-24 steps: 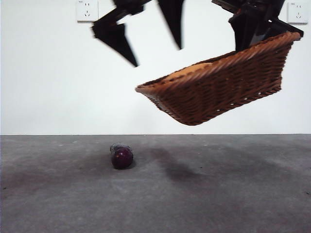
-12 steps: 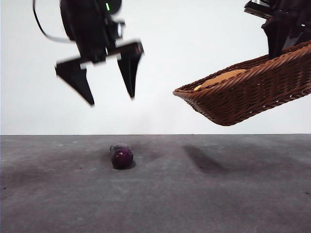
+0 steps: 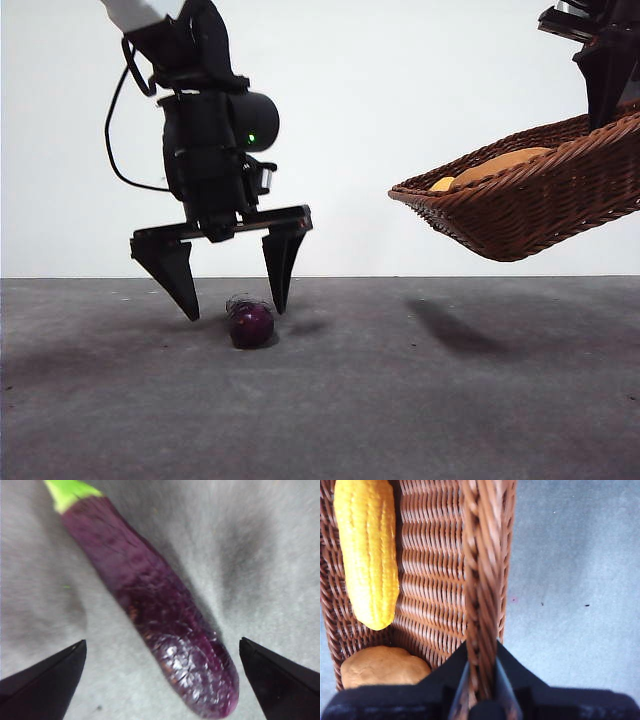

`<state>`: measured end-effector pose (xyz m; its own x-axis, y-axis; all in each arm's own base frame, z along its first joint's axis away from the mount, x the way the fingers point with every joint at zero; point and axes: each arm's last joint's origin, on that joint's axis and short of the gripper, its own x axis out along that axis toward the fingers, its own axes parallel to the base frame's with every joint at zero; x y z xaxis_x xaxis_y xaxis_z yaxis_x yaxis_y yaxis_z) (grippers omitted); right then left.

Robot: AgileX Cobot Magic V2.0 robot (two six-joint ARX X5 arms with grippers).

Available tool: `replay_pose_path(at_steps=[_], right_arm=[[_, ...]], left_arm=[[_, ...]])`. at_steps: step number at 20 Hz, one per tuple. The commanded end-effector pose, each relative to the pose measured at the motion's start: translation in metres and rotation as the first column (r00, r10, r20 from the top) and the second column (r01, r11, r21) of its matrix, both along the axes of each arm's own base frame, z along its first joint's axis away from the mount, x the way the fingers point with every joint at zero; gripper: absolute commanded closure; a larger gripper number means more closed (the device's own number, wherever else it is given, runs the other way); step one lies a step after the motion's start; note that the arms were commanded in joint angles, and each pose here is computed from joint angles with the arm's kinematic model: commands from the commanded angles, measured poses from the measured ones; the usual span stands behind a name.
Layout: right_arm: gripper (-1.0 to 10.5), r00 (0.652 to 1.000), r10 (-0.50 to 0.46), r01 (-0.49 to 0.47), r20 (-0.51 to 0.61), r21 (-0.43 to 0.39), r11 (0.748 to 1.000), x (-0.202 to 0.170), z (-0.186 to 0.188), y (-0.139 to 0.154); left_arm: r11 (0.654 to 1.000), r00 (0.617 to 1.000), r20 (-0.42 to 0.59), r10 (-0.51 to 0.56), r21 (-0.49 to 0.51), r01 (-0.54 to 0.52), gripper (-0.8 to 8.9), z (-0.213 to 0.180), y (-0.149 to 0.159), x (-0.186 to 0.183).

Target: Help me put the vegetables on the table into the basket

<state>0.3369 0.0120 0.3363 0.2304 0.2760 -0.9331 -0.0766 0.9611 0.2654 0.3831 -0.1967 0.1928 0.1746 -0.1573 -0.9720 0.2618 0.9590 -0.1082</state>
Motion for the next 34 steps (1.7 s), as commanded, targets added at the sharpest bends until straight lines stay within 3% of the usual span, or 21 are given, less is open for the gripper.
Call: replay_pose_path(at_steps=[1, 3, 5, 14, 18, 21, 24, 27, 30, 34], right_arm=[[9.6, 1.0, 0.014, -0.014, -0.002, 0.008, 1.0, -0.002, 0.001, 0.0], [9.6, 1.0, 0.015, -0.015, 0.001, 0.008, 1.0, -0.002, 0.001, 0.0], [9.6, 1.0, 0.014, -0.014, 0.001, 0.008, 1.0, -0.002, 0.001, 0.0], [9.6, 1.0, 0.015, -0.015, -0.004, 0.008, 1.0, -0.003, 0.001, 0.0], [9.6, 1.0, 0.015, -0.015, -0.009, 0.008, 1.0, -0.003, 0.001, 0.0], [9.6, 1.0, 0.015, -0.015, -0.011, 0.008, 1.0, -0.003, 0.001, 0.0], [9.6, 1.0, 0.015, -0.015, -0.011, 0.008, 1.0, -0.003, 0.001, 0.0], [9.6, 1.0, 0.015, -0.015, -0.01, 0.008, 1.0, -0.003, 0.001, 0.0], [9.6, 1.0, 0.015, -0.015, -0.002, 0.008, 1.0, -0.003, 0.001, 0.0], [9.6, 1.0, 0.017, -0.017, 0.002, 0.009, 1.0, -0.002, 0.001, 0.001]], left_arm=[[1.0, 1.0, 0.011, 0.006, -0.007, -0.006, 2.21, -0.005, -0.004, 0.001], [1.0, 1.0, 0.015, 0.006, -0.009, -0.005, 2.25, -0.006, -0.005, 0.002], [1.0, 1.0, 0.01, 0.006, -0.007, -0.006, 3.5, -0.007, -0.005, 0.002], [1.0, 1.0, 0.012, 0.004, -0.003, -0.004, 3.71, -0.007, -0.004, 0.002], [1.0, 1.0, 0.019, 0.003, -0.006, -0.003, 6.2, -0.007, -0.004, 0.003], [1.0, 1.0, 0.028, 0.004, -0.006, -0.004, 6.45, -0.007, -0.005, 0.004], [1.0, 0.999, 0.041, -0.02, -0.006, 0.02, 8.03, -0.007, -0.005, 0.004], [1.0, 0.999, 0.038, -0.014, -0.013, 0.015, 8.23, -0.002, 0.001, 0.005], [0.991, 0.998, 0.061, -0.015, -0.134, 0.023, 8.22, 0.029, 0.009, 0.004], [0.94, 0.981, 0.192, -0.03, -0.327, 0.093, 8.22, 0.098, 0.018, -0.016]])
